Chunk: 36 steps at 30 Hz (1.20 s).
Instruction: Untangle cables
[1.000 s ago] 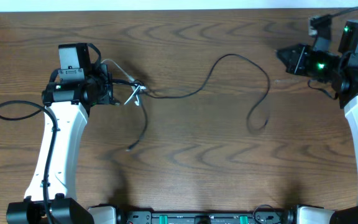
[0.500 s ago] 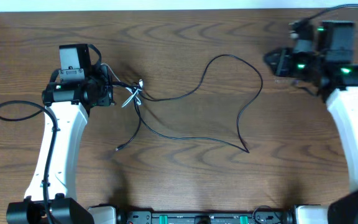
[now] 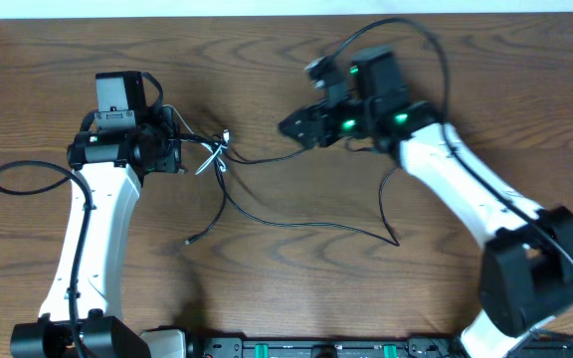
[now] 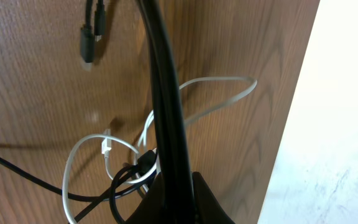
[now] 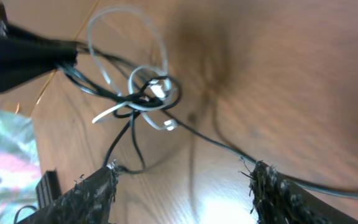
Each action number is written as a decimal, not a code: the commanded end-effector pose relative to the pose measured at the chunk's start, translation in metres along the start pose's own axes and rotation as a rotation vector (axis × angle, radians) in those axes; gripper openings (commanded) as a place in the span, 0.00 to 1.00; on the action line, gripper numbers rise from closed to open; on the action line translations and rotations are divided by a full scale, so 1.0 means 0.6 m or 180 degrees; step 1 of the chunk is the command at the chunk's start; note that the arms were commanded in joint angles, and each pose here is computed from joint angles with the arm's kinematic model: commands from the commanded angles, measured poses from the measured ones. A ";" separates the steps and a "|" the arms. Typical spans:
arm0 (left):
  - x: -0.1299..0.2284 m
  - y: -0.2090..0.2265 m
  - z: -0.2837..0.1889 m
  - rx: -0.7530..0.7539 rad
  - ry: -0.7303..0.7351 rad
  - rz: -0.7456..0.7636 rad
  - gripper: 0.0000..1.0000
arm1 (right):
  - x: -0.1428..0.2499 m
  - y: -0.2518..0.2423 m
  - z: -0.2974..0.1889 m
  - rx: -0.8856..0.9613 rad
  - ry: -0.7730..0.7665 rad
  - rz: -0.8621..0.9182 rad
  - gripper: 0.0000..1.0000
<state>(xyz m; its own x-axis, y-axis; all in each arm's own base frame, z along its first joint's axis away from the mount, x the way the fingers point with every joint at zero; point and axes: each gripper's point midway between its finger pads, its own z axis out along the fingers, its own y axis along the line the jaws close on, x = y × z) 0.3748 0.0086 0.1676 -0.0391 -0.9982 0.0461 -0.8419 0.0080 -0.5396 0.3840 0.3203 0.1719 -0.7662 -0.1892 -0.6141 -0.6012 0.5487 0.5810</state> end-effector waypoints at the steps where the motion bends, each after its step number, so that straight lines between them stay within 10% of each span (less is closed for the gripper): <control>1: -0.003 -0.001 -0.004 0.0010 -0.0044 0.0034 0.07 | 0.028 0.042 0.054 -0.0231 0.0181 0.0074 0.69; 16: -0.003 -0.001 -0.004 0.0009 -0.0043 0.0034 0.08 | 0.118 0.103 0.170 -0.0174 0.0501 -0.0024 0.69; 26: -0.003 -0.001 -0.004 0.0009 -0.0044 0.0034 0.07 | 0.151 0.110 0.218 0.0037 0.0497 -0.0076 0.48; 36: -0.004 0.000 -0.004 0.0000 -0.0044 0.0056 0.07 | 0.153 0.114 0.212 -0.0034 0.0556 -0.0038 0.01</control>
<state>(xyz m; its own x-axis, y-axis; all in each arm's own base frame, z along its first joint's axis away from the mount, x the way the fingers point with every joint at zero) 0.3742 0.0086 0.1672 -0.0392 -0.9982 0.0462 -0.8435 0.0083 -0.5371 0.2974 0.4454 0.0850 -0.7821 -0.3364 -0.5246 -0.6157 0.5473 0.5669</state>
